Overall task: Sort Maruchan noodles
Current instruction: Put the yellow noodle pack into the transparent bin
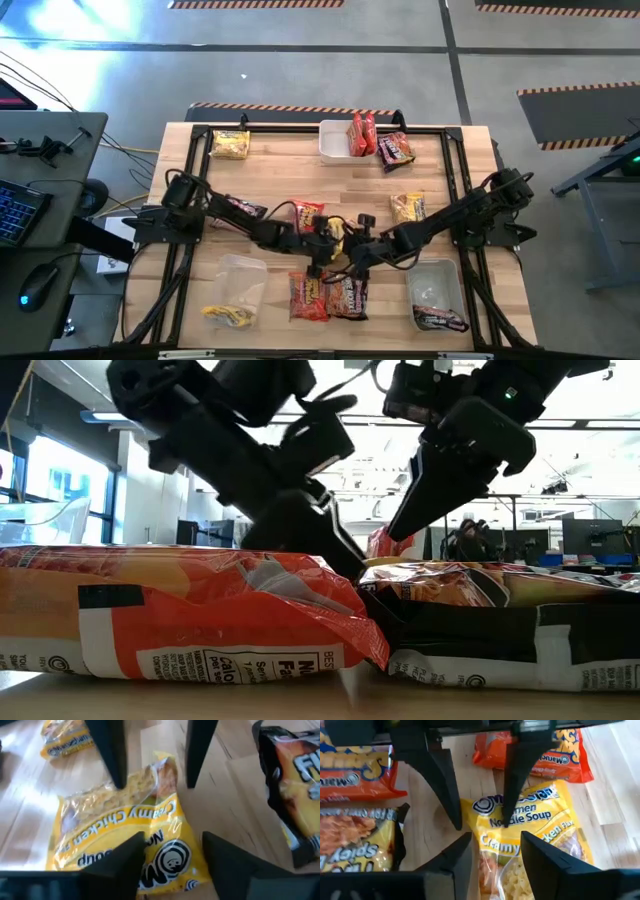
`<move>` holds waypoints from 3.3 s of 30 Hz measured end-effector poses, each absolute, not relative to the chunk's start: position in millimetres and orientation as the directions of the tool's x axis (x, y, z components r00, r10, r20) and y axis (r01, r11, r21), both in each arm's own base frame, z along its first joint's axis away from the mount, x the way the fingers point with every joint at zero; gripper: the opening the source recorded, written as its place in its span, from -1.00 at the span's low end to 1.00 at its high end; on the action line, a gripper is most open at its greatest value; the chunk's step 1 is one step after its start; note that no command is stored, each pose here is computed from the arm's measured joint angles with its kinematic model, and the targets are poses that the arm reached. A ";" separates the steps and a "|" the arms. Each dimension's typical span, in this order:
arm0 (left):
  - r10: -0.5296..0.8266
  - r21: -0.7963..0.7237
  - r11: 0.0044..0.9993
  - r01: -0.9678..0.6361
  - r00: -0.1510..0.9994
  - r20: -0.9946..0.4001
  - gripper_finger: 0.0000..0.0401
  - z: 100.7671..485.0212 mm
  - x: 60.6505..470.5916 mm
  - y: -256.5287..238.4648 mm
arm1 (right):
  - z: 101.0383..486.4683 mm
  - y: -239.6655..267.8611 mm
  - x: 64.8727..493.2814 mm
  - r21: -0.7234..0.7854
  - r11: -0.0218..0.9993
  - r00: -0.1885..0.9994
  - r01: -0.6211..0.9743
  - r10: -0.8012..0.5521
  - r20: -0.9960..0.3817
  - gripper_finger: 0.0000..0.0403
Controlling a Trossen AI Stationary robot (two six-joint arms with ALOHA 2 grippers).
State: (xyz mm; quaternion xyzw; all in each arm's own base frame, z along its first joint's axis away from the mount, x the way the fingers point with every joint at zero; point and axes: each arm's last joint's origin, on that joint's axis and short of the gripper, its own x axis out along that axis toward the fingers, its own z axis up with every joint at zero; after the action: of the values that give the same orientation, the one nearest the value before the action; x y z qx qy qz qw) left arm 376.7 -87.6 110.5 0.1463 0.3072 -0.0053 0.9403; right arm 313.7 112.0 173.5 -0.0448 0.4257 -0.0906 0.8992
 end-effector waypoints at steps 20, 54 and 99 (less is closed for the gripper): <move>0.060 0.047 0.998 -0.042 0.847 -0.529 -1.00 156.3 383.9 -53.8 | 200.1 121.7 310.6 -0.173 0.957 0.519 0.233 -0.273 -0.810 0.61; 0.018 -0.120 0.990 -0.075 0.908 -0.419 -1.00 168.3 393.7 -28.3 | 183.0 112.8 302.5 -0.491 0.846 0.463 0.210 -0.528 -0.712 0.57; 0.010 -0.027 0.999 -0.021 0.936 -0.351 -0.22 219.2 289.7 -10.0 | 199.5 100.4 299.9 -0.392 0.859 0.670 0.329 -0.505 -0.544 -0.44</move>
State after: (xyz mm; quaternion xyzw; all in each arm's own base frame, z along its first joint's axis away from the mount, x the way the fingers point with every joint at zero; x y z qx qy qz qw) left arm 289.7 -10.0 219.2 -0.0149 0.1784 0.0079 0.9838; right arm 299.9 100.4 199.5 -0.1316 0.3344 -0.2306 0.9043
